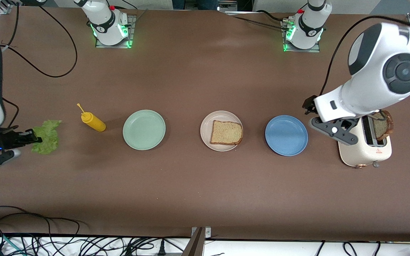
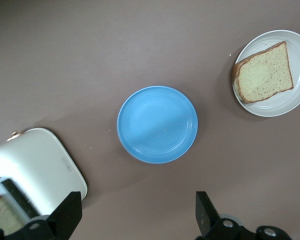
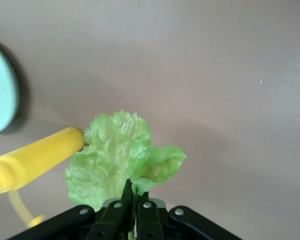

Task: Make sandwich on beige plate with both arms
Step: 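Carry the lettuce leaf with the right gripper over the beige plate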

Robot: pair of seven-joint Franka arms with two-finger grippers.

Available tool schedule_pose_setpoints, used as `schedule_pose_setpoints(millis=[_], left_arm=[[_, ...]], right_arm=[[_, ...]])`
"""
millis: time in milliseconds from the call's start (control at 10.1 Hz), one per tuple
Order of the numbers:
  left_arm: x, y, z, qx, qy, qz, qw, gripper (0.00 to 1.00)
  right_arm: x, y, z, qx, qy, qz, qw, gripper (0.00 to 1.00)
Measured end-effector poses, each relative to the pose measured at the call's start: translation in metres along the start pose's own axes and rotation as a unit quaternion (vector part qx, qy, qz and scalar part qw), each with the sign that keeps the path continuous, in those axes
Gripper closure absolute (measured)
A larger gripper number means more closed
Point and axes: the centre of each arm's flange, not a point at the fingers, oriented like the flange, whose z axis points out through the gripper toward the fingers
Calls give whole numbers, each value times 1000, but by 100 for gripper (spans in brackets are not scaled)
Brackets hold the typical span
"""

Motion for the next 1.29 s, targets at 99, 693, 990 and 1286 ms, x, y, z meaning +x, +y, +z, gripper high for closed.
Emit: schedule_pose_setpoints(millis=[99,693,990,1286], left_arm=[[-9,-8,-12,14,4,-7,1000,0],[-32,-61,-44,27,34,-61,997,0],[-31,-59,-44,26,34,-77,996,0],[-31,-57,-44,22,35,-80,996,0]], right_arm=[[-4,-14,-28,10,-12,36,999,95],[35,-167,-88,62,-33,267,961,95],[76,-243,-78,105,-22,369,923,95],[135,-333,-33,115,11,449,886,95]])
